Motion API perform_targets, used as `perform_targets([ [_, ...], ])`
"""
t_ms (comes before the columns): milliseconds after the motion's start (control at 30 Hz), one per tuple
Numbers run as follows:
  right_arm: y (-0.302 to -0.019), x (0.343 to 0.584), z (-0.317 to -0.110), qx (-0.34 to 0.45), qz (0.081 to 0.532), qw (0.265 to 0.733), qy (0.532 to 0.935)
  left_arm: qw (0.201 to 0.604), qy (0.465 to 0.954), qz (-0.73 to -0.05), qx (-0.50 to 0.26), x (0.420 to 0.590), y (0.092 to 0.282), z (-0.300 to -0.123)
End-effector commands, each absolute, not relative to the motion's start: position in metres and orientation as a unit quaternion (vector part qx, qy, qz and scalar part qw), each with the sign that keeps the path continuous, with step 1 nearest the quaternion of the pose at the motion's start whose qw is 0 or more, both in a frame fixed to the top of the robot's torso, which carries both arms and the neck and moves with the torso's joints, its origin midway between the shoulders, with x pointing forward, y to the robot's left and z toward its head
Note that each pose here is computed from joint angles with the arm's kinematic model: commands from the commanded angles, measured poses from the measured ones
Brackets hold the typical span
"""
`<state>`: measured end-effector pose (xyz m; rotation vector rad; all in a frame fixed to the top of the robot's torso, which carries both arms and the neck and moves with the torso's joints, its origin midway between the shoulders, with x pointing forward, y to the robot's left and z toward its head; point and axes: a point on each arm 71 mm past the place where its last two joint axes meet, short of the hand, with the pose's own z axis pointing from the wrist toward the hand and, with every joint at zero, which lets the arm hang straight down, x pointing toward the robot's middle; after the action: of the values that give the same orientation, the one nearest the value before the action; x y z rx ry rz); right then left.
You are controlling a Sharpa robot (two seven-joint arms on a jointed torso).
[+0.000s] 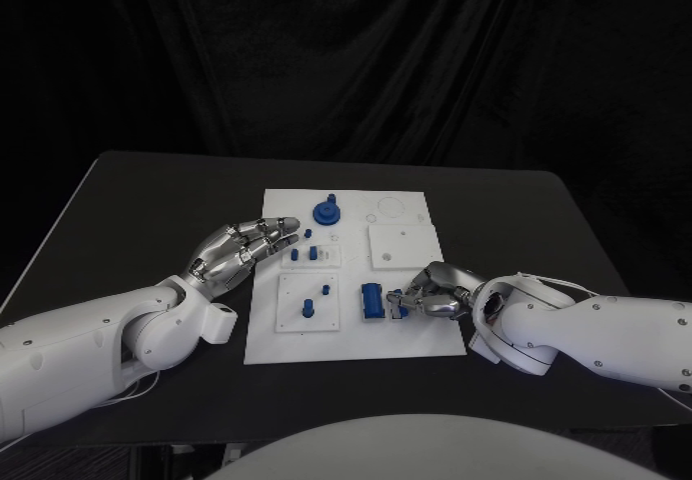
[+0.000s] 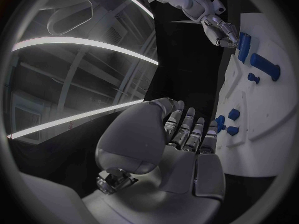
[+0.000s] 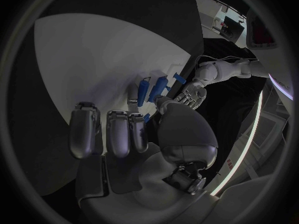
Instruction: Assemble the parts on the task board
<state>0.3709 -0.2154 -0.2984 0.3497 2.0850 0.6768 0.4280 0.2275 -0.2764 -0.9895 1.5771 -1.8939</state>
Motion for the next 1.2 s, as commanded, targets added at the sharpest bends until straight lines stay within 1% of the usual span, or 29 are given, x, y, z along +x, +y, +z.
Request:
perform_targets([
  [33,-0.215,0.371,-0.297,0.143,0.272,0.452,0.838,0.238,0.564,-0.705,-0.358,0.427,0.226,-0.275],
  [700,-0.216,0.371,-0.296,0.143,0.281,0.455,0.833,0.236,0.566,-0.703,-0.359,0.427,0.226,-0.276],
  [900,-0.216,0.366,-0.292,0.141,0.294,0.456,0.828,0.237,0.566,-0.703,-0.359,0.427,0.227,-0.276],
  [1200,-0.221,0.357,-0.292,0.138,0.286,0.436,0.842,0.239,0.565,-0.703,-0.360,0.427,0.229,-0.276],
])
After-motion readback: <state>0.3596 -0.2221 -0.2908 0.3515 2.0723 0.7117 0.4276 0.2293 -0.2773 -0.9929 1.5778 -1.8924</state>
